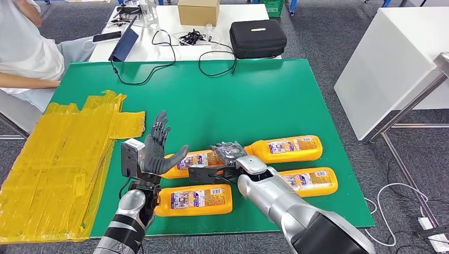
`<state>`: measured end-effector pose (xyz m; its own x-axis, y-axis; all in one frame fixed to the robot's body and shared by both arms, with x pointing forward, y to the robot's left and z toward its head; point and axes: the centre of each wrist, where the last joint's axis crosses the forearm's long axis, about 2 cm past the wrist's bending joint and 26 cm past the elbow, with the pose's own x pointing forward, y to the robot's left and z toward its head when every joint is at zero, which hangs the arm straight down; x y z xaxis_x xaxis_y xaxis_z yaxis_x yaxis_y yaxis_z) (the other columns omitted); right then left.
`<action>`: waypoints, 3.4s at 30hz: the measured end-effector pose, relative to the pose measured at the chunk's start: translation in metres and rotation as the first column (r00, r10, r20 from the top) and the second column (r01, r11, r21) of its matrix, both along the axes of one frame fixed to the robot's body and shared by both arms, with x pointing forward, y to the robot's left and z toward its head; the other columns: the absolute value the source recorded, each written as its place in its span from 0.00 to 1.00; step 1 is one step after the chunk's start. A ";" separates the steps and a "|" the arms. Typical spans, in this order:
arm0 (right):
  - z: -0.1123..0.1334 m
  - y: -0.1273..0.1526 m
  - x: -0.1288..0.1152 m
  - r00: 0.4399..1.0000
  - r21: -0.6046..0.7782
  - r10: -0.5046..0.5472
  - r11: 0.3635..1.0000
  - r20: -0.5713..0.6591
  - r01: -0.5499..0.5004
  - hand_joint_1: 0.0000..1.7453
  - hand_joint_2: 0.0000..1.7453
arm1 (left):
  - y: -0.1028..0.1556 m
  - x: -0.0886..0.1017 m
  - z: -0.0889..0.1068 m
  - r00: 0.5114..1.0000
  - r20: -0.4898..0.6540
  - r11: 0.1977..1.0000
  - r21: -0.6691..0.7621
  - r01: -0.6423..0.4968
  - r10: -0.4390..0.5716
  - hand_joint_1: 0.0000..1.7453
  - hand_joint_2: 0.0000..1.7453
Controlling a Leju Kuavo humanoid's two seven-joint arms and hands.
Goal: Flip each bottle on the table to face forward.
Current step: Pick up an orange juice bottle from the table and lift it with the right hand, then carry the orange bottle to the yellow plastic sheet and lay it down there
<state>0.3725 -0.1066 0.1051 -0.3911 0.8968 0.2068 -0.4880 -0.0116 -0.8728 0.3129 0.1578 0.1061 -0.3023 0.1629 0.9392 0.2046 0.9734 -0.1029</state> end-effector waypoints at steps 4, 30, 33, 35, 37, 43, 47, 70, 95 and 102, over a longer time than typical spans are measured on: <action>-0.003 -0.001 -0.002 1.000 0.010 -0.002 1.000 0.024 0.002 1.00 1.00 | 0.000 0.000 0.000 1.000 0.000 1.000 0.000 0.000 0.000 0.00 1.00; -0.015 -0.015 -0.010 0.936 0.140 -0.096 0.989 0.337 0.051 1.00 1.00 | 0.000 -0.005 -0.005 1.000 -0.014 1.000 -0.003 0.008 -0.008 0.00 1.00; -0.010 -0.020 -0.007 0.896 0.220 -0.149 0.974 0.419 0.059 1.00 1.00 | 0.000 -0.007 -0.005 1.000 -0.014 1.000 -0.003 0.004 -0.004 0.00 1.00; -0.007 -0.024 -0.004 0.866 0.278 -0.198 0.958 0.458 0.072 1.00 1.00 | 0.000 -0.007 -0.005 1.000 -0.012 1.000 -0.003 -0.002 0.002 0.00 1.00; -0.003 -0.029 0.000 0.836 0.335 -0.257 0.938 0.485 0.093 1.00 1.00 | 0.000 -0.008 -0.005 1.000 -0.013 1.000 -0.003 -0.006 0.006 0.00 1.00; 0.013 -0.049 0.013 0.756 0.482 -0.429 0.859 0.495 0.171 1.00 1.00 | -0.003 -0.013 -0.007 1.000 -0.022 1.000 -0.002 -0.006 0.006 0.00 1.00; 0.020 -0.068 0.018 0.699 0.602 -0.542 0.773 0.467 0.198 1.00 1.00 | -0.009 -0.015 -0.005 1.000 -0.019 1.000 0.010 0.002 -0.002 0.00 1.00; 0.015 -0.064 -0.006 0.684 0.883 -0.702 0.431 0.198 0.187 1.00 1.00 | -0.018 -0.002 0.030 0.964 -0.055 0.925 -0.301 0.231 -0.259 0.00 1.00; 0.007 0.029 -0.047 0.876 0.817 -0.390 0.577 0.282 -0.006 1.00 1.00 | -0.013 0.018 0.057 0.960 -0.014 0.876 -0.412 0.250 -0.281 0.00 1.00; -0.002 0.052 -0.070 0.920 0.770 -0.242 0.632 0.307 -0.091 1.00 1.00 | -0.004 0.014 0.046 0.968 -0.021 0.882 -0.418 0.219 -0.250 0.00 1.00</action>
